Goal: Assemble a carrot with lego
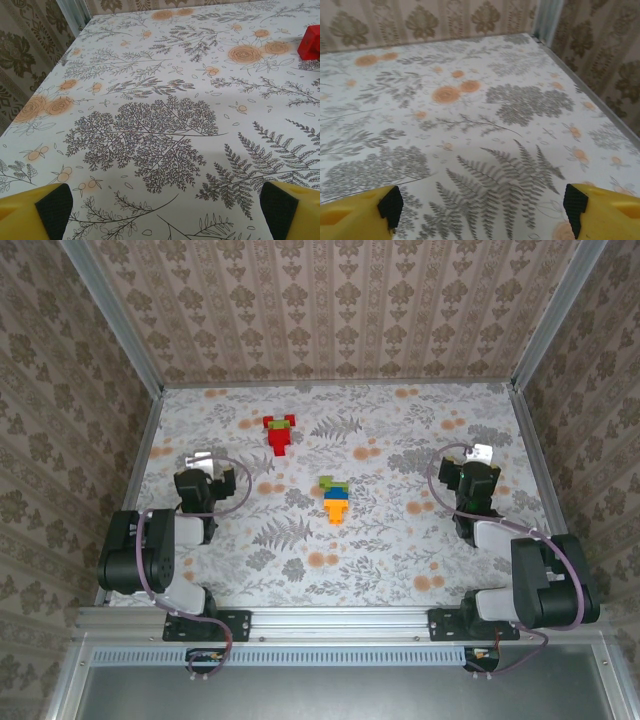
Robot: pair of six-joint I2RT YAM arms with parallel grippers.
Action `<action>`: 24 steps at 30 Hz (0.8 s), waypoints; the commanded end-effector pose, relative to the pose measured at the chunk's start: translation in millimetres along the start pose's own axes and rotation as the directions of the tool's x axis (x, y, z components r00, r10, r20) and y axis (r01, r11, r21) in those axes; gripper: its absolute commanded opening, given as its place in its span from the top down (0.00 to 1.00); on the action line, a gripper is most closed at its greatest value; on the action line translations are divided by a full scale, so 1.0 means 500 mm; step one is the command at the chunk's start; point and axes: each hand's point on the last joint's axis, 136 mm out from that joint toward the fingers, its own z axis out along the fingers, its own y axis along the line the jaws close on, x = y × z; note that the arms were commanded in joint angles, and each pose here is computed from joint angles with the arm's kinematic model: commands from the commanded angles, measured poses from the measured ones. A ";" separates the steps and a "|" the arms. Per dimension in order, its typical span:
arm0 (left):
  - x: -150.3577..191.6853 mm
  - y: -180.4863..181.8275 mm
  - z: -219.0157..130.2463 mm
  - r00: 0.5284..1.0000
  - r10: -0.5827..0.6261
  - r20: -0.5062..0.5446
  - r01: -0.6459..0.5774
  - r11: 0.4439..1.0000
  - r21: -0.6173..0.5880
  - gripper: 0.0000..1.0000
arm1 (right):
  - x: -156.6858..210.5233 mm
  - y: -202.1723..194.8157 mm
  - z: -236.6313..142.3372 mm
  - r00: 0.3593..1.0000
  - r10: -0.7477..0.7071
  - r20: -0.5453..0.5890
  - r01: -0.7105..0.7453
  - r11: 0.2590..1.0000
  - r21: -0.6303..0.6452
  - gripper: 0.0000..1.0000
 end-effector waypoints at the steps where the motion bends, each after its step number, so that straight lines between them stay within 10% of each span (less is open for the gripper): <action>1: -0.036 -0.002 0.003 0.999 0.005 0.053 -0.005 1.000 0.007 0.00 | -0.016 0.042 -0.009 0.993 0.050 0.105 -0.033 0.987 -0.160 0.00; 24: -0.037 -0.022 0.005 0.998 0.025 0.049 -0.028 0.998 0.064 0.00 | 0.032 0.105 0.038 0.999 -0.053 0.005 0.053 0.963 -0.264 0.00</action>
